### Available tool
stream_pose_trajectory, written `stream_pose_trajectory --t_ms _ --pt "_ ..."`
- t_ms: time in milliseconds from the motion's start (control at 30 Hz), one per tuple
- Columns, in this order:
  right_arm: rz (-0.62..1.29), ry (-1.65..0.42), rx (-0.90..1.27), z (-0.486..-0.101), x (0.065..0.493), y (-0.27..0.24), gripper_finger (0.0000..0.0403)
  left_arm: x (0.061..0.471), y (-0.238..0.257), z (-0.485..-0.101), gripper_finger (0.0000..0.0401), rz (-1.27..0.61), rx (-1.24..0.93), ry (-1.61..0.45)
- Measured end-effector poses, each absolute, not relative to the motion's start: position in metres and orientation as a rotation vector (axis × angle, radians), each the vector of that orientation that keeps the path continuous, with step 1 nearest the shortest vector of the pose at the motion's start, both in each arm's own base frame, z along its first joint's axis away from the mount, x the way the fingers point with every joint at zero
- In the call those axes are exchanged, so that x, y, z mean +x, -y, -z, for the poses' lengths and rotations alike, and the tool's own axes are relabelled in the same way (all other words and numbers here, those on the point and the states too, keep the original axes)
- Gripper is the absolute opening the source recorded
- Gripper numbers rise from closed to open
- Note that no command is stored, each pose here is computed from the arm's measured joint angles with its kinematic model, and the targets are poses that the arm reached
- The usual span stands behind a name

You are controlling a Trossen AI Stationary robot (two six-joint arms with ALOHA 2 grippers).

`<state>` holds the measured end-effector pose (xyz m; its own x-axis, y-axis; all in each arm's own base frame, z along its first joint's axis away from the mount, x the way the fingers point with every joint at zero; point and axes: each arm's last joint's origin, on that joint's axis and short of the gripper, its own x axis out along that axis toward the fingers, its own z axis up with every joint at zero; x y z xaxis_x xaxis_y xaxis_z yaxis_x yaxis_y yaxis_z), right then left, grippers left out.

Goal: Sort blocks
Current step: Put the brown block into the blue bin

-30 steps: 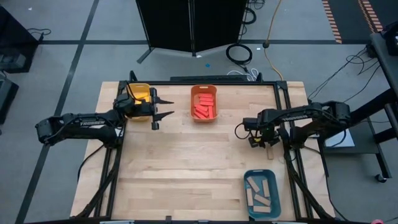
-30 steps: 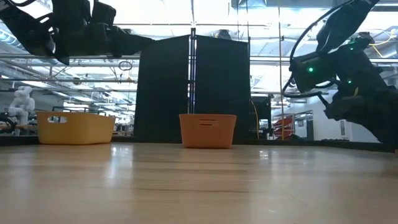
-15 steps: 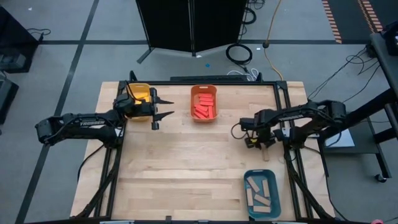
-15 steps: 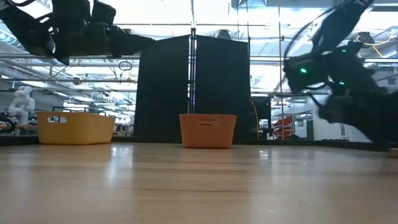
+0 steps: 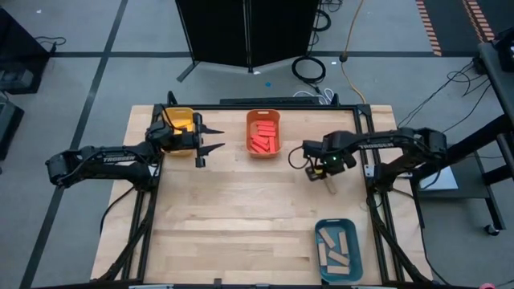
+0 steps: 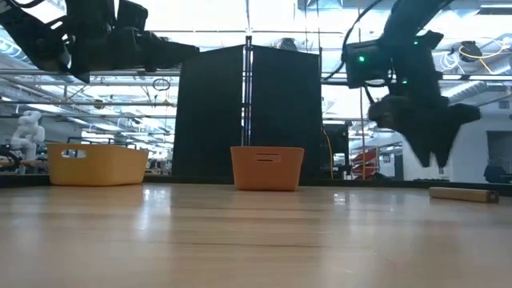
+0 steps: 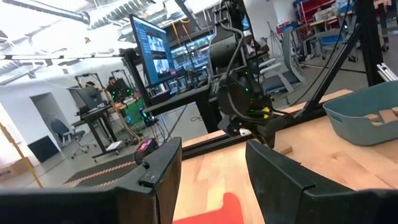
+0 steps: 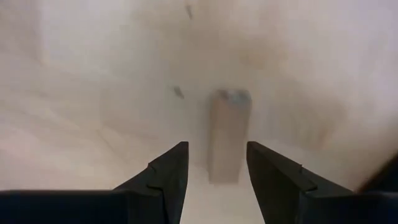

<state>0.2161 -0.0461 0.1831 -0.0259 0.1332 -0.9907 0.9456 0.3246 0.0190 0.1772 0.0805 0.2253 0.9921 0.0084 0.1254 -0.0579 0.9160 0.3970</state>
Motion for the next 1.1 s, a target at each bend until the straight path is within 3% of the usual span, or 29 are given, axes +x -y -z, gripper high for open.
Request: stream_pose_trajectory --t_ms 333,967,1100 --pt "0.800 -1.556 1.132 -0.157 0.199 0.041 0.0155 0.177 -0.080 -0.224 0.0176 -0.027 0.404 0.107" --pt "0.751 -1.488 1.060 -0.131 0.191 0.040 0.0155 0.177 -0.080 -0.224 0.0176 -0.027 0.405 0.108" --pt "0.747 -1.488 1.057 -0.134 0.193 0.040 0.0134 0.177 -0.080 -0.224 0.0176 -0.027 0.405 0.109"
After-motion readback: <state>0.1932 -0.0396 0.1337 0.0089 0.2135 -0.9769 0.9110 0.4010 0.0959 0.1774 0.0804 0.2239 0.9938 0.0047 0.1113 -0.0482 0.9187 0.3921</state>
